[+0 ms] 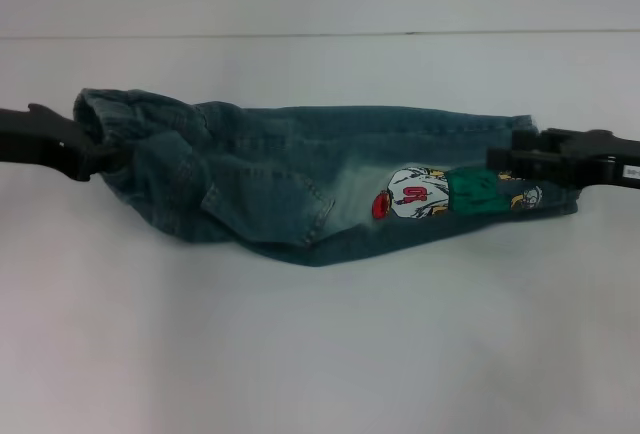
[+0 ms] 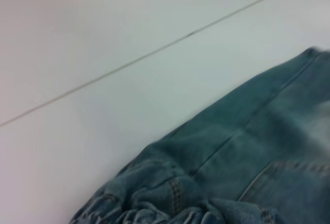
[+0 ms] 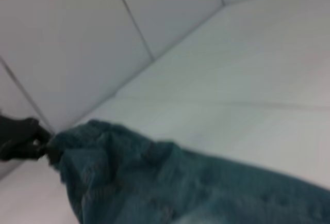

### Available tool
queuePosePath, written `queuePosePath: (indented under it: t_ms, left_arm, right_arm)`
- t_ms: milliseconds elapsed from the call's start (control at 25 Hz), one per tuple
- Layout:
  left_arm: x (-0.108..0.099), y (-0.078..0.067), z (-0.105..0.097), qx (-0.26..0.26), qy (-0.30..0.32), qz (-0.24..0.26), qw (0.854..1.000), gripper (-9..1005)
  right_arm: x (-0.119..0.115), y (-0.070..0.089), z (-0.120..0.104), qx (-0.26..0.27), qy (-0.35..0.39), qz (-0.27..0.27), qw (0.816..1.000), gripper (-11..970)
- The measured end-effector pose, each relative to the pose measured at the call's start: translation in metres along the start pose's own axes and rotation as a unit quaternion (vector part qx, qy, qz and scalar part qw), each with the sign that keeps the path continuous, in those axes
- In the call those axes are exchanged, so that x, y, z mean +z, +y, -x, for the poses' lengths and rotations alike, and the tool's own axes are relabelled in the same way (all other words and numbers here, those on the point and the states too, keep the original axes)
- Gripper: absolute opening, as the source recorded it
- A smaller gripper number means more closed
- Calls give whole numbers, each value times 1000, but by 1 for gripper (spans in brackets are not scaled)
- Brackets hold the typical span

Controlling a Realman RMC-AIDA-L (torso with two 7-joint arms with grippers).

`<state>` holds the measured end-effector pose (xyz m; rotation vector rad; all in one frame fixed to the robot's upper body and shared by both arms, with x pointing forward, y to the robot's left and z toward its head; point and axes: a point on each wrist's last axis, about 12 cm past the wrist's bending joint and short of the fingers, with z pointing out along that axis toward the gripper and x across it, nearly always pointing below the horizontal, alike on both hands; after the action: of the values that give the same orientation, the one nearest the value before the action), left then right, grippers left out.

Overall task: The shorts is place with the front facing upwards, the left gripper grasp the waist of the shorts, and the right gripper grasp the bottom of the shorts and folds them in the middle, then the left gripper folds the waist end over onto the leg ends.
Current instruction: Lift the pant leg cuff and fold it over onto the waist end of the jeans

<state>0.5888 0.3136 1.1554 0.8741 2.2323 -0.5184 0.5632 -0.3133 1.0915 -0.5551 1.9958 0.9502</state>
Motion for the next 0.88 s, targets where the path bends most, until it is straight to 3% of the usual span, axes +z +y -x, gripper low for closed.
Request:
queuePosePath:
  t_ms: [360, 720, 880]
  left_arm:
    - [-26, -3, 27, -11, -98, -72, 992, 82]
    - [-35, -9, 54, -23, -150, -117, 981, 79]
    - [-34, -12, 62, -21, -158, -130, 979, 79]
  right_arm:
    - [55, 10, -15, -4, -71, -25, 997, 733]
    - [94, 16, -22, 2, -91, -65, 994, 702]
    - [111, 27, -28, 7, -101, -64, 993, 661]
